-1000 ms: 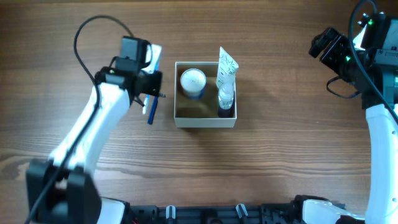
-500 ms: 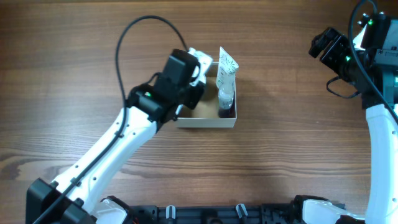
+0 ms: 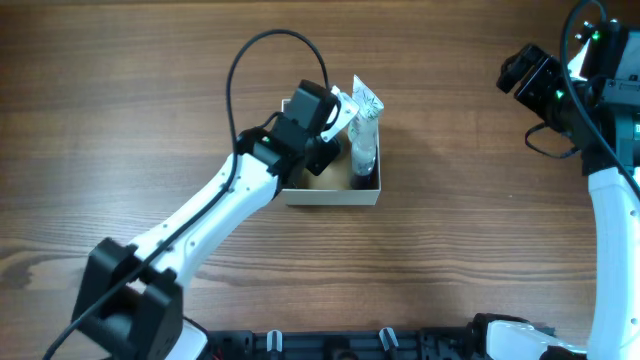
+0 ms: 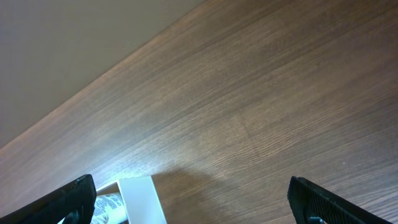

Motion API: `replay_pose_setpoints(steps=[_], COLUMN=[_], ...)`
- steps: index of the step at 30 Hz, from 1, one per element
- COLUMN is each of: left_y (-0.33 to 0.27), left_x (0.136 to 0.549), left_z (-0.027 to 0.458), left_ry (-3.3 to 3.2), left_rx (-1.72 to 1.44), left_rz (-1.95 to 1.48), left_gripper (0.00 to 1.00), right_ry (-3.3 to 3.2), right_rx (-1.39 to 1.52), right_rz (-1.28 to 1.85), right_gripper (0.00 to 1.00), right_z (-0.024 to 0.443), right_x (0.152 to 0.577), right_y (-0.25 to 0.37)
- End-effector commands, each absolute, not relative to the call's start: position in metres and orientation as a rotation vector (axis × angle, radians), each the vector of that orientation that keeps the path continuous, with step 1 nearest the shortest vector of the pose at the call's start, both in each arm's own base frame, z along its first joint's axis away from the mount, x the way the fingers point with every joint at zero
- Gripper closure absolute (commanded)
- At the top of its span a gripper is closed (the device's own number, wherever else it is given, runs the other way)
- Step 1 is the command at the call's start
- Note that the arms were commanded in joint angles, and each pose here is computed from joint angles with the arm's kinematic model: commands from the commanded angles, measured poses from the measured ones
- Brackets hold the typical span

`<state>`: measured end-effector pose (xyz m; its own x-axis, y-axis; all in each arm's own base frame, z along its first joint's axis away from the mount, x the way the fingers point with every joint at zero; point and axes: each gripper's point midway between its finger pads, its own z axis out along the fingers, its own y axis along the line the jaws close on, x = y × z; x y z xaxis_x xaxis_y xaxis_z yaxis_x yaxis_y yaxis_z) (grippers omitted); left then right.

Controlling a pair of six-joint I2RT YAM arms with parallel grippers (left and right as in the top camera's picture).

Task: Pack container
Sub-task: 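Carry the toothbrush with the left gripper into the box and release, then move the left gripper to the blue razor and grasp it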

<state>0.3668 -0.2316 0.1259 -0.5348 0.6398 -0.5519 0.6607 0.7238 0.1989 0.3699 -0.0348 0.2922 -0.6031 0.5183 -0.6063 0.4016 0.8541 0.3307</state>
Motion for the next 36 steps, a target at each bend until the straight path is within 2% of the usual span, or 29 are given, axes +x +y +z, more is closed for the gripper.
replay_pose_setpoints(steps=[1, 6, 8, 10, 14, 16, 18, 20, 23, 24, 26, 27, 28, 36], left_y=[-0.232, -0.237, -0.24, -0.241, -0.241, -0.241, -0.241, -0.241, -0.229, -0.22, -0.201, -0.186, -0.172, -0.088], left_x=[0.372, 0.371, 0.37, 0.368, 0.368, 0.368, 0.368, 0.368, 0.372, 0.376, 0.381, 0.383, 0.384, 0.372], left_z=[0.114, 0.109, 0.109, 0.108, 0.109, 0.109, 0.111, 0.115, 0.128, 0.134, 0.143, 0.147, 0.149, 0.116], left_ry=[2.317, 2.32, 2.321, 2.324, 2.326, 2.337, 2.348, 2.356, 2.36, 2.376, 2.407, 2.437, 2.465, 2.731], left_rx=[1.025, 1.039, 1.046, 1.049, 1.043, 1.017, 0.981, 0.945, 0.855, 0.764, 0.618, 0.507, 0.415, 0.069], left_rz=[-0.017, -0.051, -0.075, -0.093, -0.095, -0.102, -0.114, -0.127, -0.095, -0.074, -0.071, -0.08, -0.085, -0.267], left_gripper=[0.96, 0.95, 0.87, 0.73, 0.61, 0.51, 0.5, 0.55, 0.56, 0.53, 0.42, 0.27, 0.01, 0.01], right_ry=[2.302, 2.302, 2.302, 2.302, 2.302, 2.302, 2.302, 2.302, 2.302, 2.302, 2.302, 2.302, 2.302, 2.302], right_rx=[0.668, 0.668, 0.668, 0.668, 0.668, 0.668, 0.669, 0.668, 0.668, 0.668, 0.668, 0.668, 0.668, 0.668], right_rz=[0.226, 0.226, 0.226, 0.226, 0.226, 0.226, 0.227, 0.226, 0.226, 0.226, 0.226, 0.226, 0.226, 0.226], right_gripper=[0.0, 0.0, 0.0, 0.0, 0.0, 0.0, 0.0, 0.0, 0.0, 0.0, 0.0, 0.0, 0.0, 0.0], right_z=[0.29, 0.29, 0.29, 0.29, 0.29, 0.29, 0.29, 0.29, 0.29, 0.29, 0.29, 0.29, 0.29, 0.29], right_x=[0.372, 0.372, 0.372, 0.372, 0.372, 0.372, 0.372, 0.372, 0.372, 0.372, 0.372, 0.372, 0.372, 0.372], right_y=[-0.033, -0.033, -0.033, -0.033, -0.033, -0.033, -0.033, -0.033, -0.033, -0.033, -0.033, -0.033, -0.033, -0.033])
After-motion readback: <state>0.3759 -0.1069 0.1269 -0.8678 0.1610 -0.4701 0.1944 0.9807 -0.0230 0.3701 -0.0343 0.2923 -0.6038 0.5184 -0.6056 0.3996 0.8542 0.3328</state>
